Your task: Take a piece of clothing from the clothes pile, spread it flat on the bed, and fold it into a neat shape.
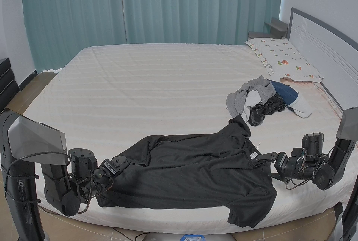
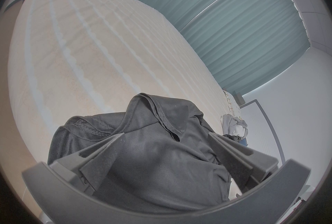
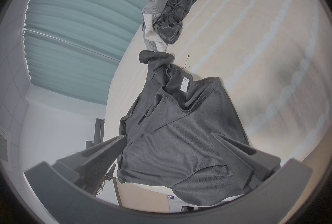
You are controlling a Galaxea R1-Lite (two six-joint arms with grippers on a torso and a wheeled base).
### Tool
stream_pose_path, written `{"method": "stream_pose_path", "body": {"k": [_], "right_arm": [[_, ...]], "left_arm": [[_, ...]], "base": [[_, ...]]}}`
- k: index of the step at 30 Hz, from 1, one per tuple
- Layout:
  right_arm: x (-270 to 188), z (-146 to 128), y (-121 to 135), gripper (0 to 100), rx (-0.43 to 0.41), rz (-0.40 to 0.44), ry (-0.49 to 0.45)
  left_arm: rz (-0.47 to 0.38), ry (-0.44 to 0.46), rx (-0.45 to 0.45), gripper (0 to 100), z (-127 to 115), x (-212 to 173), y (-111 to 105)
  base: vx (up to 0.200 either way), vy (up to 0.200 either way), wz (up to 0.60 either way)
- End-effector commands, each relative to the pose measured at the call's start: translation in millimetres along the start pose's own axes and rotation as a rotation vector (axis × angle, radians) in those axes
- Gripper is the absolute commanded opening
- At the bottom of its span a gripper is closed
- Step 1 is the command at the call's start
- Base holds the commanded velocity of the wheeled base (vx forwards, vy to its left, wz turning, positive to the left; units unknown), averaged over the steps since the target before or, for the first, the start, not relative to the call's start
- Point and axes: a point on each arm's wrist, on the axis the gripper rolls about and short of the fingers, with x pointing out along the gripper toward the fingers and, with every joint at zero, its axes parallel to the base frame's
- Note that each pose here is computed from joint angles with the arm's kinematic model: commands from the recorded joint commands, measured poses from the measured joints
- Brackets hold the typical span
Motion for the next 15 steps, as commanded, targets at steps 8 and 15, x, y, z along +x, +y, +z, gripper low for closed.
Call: {"method": "stream_pose_path", "body": {"k": [8,15], "right_arm": [[5,-7,-6,100,0.004,-0.021,0.027],[13,-9,-14,100,0.002,-0.024,0.008]], "left_arm": [[-0.067,0.011,0.04,100,-11,4,-19],[-0.118,0.015,0.095,100,-16,17,-34]], "base": [[0.025,0.0,0.0],[0.0,0.0,0.0]]}}
